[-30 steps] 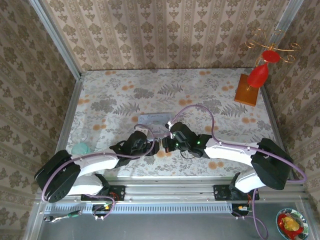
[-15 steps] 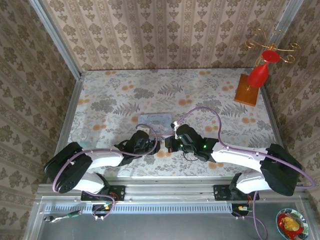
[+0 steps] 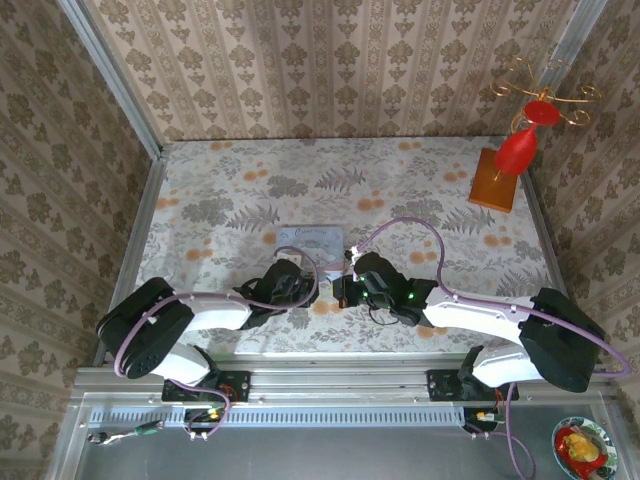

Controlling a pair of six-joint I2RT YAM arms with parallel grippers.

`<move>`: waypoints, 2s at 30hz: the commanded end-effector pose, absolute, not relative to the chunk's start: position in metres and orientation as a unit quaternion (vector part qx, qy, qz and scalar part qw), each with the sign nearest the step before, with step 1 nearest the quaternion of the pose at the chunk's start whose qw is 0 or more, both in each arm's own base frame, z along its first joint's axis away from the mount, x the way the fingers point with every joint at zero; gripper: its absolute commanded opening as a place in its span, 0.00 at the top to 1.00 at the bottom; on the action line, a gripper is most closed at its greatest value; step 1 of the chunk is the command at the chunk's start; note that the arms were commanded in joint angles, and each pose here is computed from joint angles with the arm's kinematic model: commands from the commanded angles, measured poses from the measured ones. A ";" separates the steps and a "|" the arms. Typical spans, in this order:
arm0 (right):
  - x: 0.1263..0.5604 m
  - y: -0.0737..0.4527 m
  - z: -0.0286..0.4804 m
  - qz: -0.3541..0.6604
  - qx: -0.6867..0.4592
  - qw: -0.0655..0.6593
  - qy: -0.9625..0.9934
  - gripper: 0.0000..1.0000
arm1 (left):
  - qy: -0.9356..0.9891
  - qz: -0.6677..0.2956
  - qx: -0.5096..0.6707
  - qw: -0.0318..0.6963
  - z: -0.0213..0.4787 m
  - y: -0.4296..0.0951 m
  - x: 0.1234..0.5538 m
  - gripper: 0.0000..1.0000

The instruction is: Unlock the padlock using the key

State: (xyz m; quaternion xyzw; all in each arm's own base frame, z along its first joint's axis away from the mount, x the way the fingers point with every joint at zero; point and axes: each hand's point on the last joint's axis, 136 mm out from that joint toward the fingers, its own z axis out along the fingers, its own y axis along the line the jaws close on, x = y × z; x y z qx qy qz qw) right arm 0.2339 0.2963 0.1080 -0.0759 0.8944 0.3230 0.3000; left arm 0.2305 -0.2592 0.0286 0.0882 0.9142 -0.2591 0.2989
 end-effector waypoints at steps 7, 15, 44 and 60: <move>0.239 0.293 0.110 0.314 -0.061 0.309 0.896 1.00 | 0.911 -0.262 0.106 0.301 0.042 -0.268 0.231 0.75; 0.241 0.293 0.107 0.316 -0.049 0.299 0.899 1.00 | 0.913 -0.257 0.110 0.296 0.047 -0.267 0.228 0.82; 0.231 0.307 0.074 0.418 0.010 0.224 0.880 1.00 | 0.910 -0.375 0.011 0.178 0.096 -0.268 0.231 0.89; 0.235 0.304 0.082 0.506 0.039 0.181 0.843 1.00 | 0.873 -0.453 0.004 0.182 0.119 -0.275 0.248 0.91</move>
